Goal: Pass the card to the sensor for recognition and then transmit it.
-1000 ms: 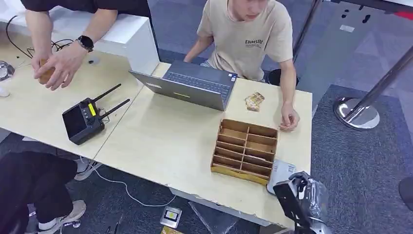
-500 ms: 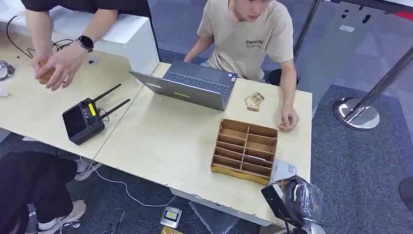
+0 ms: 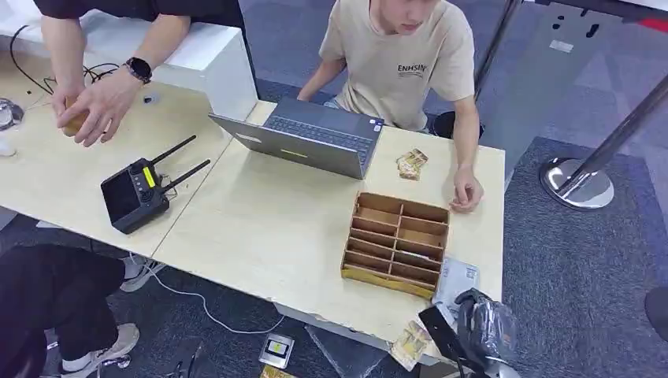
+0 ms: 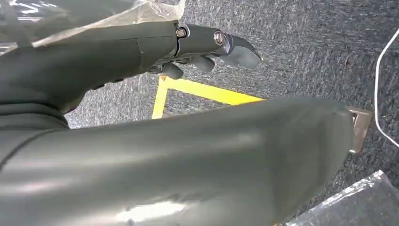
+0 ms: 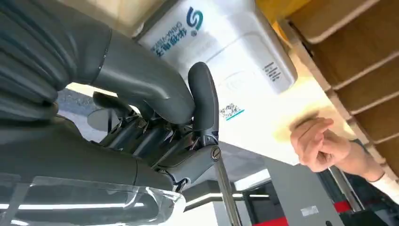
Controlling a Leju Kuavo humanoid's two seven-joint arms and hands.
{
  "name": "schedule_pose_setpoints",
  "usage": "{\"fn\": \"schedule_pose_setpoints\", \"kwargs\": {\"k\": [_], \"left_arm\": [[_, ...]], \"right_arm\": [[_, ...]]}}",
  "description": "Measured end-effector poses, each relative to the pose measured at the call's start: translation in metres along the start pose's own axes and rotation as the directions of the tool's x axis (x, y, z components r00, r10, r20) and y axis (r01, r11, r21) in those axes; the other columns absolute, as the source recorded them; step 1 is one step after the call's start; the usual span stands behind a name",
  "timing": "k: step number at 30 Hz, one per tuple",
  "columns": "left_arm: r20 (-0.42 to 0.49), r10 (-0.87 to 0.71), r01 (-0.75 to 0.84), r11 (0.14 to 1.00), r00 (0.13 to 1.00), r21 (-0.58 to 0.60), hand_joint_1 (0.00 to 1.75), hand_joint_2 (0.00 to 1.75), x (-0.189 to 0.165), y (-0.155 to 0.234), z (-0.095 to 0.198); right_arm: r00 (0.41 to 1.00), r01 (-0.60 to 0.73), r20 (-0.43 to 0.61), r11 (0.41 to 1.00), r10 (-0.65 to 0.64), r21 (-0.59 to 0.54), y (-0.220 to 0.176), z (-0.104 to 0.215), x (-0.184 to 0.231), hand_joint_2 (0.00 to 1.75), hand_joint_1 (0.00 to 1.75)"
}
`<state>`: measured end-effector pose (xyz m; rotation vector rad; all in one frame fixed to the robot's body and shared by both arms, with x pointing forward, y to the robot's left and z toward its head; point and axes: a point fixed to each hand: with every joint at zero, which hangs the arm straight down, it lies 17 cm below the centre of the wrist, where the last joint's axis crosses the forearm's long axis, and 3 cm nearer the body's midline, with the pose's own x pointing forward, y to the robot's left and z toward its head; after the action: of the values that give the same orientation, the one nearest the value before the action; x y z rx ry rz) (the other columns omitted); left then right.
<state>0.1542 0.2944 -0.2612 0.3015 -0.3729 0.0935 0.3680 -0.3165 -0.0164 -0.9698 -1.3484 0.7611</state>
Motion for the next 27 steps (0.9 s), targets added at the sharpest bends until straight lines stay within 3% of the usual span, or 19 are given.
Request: {"fn": "schedule_pose_setpoints", "kwargs": {"k": [27], "left_arm": [[0.001,0.001,-0.001,1.000,1.000,-0.004,0.00,0.00,0.0005,-0.0028,0.0009]], "right_arm": [[0.996,0.060,-0.058,0.997,-0.063,-0.049,-0.0074,-0.0044,-0.0096,1.75,1.75]]}}
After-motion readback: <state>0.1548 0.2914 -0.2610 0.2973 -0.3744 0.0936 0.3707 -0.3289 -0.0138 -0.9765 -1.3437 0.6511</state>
